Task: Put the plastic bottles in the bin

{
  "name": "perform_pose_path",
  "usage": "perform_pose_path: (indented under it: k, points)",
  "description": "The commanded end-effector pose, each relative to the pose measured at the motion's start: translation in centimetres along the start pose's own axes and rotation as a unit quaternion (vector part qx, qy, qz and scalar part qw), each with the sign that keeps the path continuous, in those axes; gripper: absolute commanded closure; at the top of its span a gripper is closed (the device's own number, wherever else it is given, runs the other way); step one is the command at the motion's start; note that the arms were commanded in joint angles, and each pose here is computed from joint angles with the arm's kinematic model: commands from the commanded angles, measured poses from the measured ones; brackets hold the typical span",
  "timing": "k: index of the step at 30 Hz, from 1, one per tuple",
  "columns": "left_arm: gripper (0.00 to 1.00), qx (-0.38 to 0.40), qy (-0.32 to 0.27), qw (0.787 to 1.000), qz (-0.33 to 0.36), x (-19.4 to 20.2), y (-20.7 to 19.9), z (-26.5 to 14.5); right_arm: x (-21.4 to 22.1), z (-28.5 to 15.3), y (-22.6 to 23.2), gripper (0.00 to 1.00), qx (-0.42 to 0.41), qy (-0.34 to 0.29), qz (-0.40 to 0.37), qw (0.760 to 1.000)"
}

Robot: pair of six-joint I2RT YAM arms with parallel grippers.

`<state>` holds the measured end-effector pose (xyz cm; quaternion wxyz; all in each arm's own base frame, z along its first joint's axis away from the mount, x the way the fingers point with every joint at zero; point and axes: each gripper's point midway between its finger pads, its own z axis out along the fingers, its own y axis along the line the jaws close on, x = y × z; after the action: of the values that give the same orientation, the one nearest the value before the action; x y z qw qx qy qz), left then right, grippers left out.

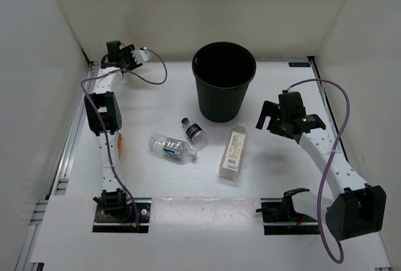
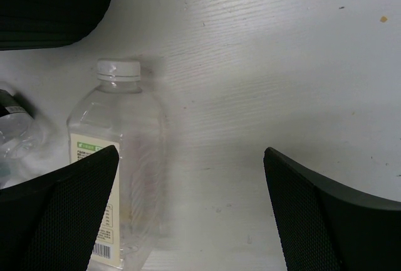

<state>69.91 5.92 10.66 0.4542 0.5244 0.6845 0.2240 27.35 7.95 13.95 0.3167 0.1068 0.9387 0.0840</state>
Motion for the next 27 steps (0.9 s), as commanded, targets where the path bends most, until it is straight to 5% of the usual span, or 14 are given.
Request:
perform_pose_path:
  k: [1, 4, 8, 13, 16, 21, 27]
  points:
    - [0.89, -0.039, -0.035, 0.997, -0.063, -3.5, 5.0, -4.8, -0.8, -1.2, -0.2, 0.00, -0.003, -0.029, 0.004, 1.000]
    - [0.89, -0.050, -0.076, 0.987, -0.131, -6.6, 7.1, -8.5, -0.5, -1.7, -0.3, 0.00, -0.007, -0.035, 0.015, 0.999]
    - [0.89, -0.045, -0.202, 0.932, -0.298, -15.7, 11.6, -16.5, 0.8, -1.2, -0.6, 0.00, -0.009, -0.025, 0.025, 0.999]
    - [0.89, 0.010, -0.358, 0.888, -0.289, -29.5, 12.9, -27.9, 2.2, -1.4, -0.8, 0.00, -0.020, -0.032, 0.052, 0.998]
    - [0.89, 0.009, -0.408, 0.873, -0.268, -35.9, 13.1, -30.9, 3.3, -1.5, -1.2, 0.00, -0.021, -0.033, 0.077, 0.996]
    - [0.89, 0.054, -0.455, 0.840, -0.291, -42.5, 11.5, -31.2, 4.6, -1.4, -0.3, 0.00, -0.031, -0.023, 0.066, 0.997]
    - [0.89, 0.192, -0.444, 0.817, -0.313, -48.8, 1.0, -29.5, 5.4, -1.2, 0.5, 0.00, -0.032, -0.015, 0.053, 0.998]
